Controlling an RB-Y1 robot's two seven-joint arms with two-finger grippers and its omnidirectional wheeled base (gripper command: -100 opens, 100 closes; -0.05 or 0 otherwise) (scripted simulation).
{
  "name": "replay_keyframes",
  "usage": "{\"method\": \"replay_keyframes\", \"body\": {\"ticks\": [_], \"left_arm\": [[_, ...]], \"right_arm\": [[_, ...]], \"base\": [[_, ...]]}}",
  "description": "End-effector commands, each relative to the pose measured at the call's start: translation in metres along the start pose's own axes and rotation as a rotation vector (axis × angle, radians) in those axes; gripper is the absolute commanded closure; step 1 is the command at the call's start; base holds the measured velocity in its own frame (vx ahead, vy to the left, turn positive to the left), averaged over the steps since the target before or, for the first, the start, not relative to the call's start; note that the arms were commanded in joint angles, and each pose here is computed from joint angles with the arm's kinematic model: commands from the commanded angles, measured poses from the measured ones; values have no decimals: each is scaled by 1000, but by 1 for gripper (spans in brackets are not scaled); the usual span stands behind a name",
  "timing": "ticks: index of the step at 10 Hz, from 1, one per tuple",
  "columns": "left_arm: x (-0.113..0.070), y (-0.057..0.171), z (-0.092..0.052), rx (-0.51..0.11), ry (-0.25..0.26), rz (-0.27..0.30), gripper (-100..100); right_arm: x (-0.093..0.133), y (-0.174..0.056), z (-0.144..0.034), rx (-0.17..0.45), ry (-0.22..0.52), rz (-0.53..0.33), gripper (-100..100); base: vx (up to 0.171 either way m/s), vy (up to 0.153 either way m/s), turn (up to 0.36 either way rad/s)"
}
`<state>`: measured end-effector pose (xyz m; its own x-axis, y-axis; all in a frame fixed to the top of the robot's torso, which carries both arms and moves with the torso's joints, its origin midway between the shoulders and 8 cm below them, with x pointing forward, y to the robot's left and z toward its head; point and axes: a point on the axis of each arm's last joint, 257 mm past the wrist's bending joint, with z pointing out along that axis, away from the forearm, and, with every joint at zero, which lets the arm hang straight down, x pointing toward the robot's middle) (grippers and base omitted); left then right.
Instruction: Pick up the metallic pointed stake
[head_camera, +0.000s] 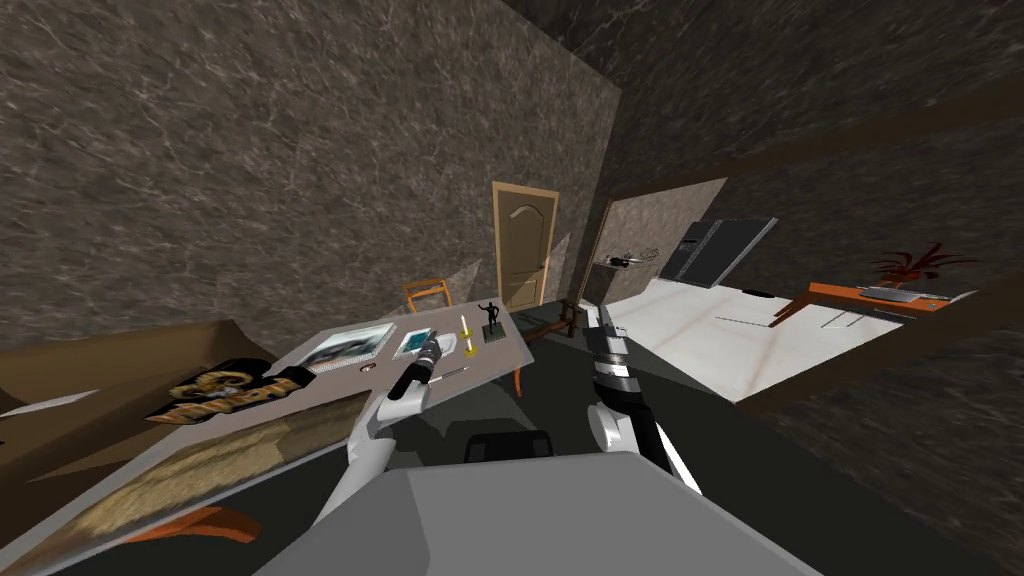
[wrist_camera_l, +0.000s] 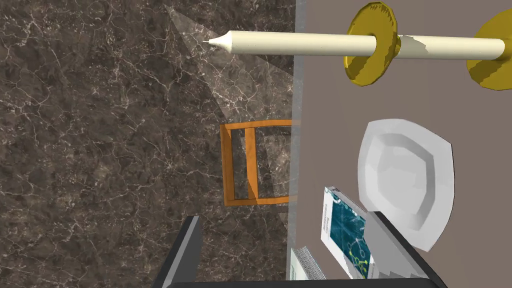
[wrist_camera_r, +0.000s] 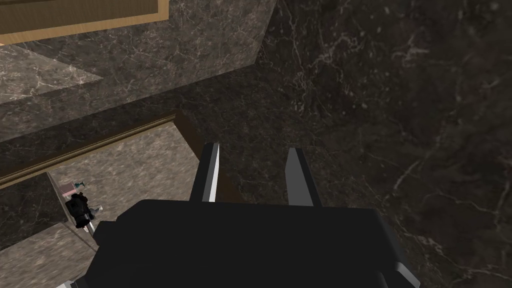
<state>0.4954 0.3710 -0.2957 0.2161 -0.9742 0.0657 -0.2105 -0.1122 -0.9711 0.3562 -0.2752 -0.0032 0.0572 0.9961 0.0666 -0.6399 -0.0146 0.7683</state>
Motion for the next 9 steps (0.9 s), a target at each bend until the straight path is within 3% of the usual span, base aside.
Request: {"method": "replay_keyframes", "body": {"ticks": [1,5,8,9], "left_arm": [[-9,17,8,-58,-22,-13,-100],[-22,52,12,-151,-55,-26,-100],[-41,91,18,-273,-106,-54,-100],[-42,93,17,-278,-107,-54,-100]], "right_arm": [[0,0,0,0,0,0,0],[0,0,0,0,0,0,0],[0,0,0,0,0,0,0],[0,0,0,0,0,0,0]], "base": [[-73,56,-270],[-30,41,-108],[-51,49,-207],[-44,37,-95]]}}
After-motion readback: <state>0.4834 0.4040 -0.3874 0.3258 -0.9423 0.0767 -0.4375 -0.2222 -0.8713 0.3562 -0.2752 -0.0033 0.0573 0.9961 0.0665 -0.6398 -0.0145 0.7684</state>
